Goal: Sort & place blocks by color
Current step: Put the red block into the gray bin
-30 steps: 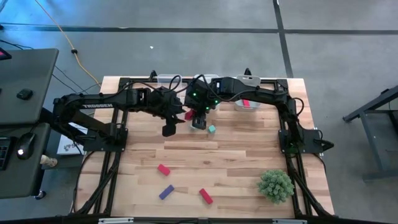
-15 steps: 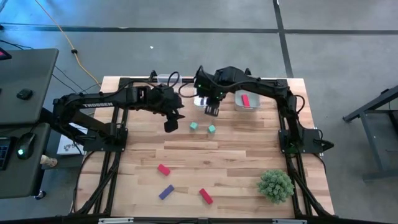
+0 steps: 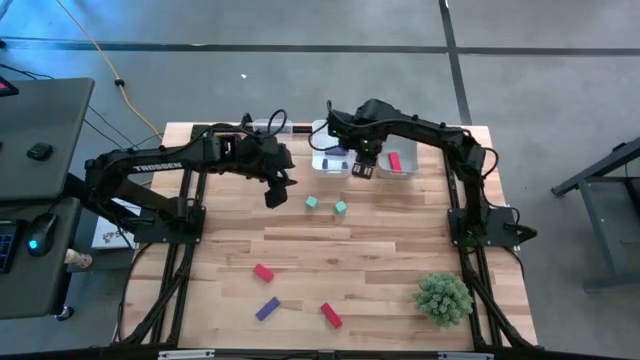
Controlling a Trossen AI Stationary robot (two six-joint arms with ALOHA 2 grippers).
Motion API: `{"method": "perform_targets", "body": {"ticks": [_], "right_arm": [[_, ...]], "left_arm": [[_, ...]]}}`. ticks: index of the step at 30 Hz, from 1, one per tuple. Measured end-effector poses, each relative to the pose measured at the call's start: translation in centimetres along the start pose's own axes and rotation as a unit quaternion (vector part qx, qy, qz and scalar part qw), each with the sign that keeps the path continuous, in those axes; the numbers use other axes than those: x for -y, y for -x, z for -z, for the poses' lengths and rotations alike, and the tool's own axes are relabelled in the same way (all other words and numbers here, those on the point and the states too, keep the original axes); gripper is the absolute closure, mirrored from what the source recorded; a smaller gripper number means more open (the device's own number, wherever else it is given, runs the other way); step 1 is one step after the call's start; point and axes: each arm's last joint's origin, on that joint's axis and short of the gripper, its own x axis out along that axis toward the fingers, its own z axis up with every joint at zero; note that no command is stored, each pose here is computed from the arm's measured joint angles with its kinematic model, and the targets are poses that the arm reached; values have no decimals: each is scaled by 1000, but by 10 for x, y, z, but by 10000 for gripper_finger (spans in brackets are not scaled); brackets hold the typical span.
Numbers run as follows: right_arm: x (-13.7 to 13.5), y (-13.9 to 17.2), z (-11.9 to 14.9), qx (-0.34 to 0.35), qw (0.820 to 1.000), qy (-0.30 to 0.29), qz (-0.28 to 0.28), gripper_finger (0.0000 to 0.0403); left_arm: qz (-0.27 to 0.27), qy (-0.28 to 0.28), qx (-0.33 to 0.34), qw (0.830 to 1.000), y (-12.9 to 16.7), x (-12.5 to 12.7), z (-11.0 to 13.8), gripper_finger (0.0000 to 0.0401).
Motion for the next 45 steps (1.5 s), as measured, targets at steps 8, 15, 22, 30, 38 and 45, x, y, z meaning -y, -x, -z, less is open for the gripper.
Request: {"method": "perform_targets", "body": {"ticks": [8,15,22,30,38,45], "right_arm": [[31,-22,31,29,998,-60,4,293],[61,-40,59,85,985,-150,10,293],[86,-60,78,103,968,-229,17,293],[107,-93,87,132,942,-308,3,291],[111,-118,91,162,925,-343,11,291],[109,-131,97,160,916,-367,11,285]], "left_arm": [[-10,18,0,1000,0,-7,0,252],[-18,26,1,999,0,-13,0,250],[-27,29,1,999,0,-14,0,251],[-33,42,2,999,0,-15,0,251],[-33,56,2,998,0,-15,0,251],[-33,58,2,998,0,-15,0,251]]}}
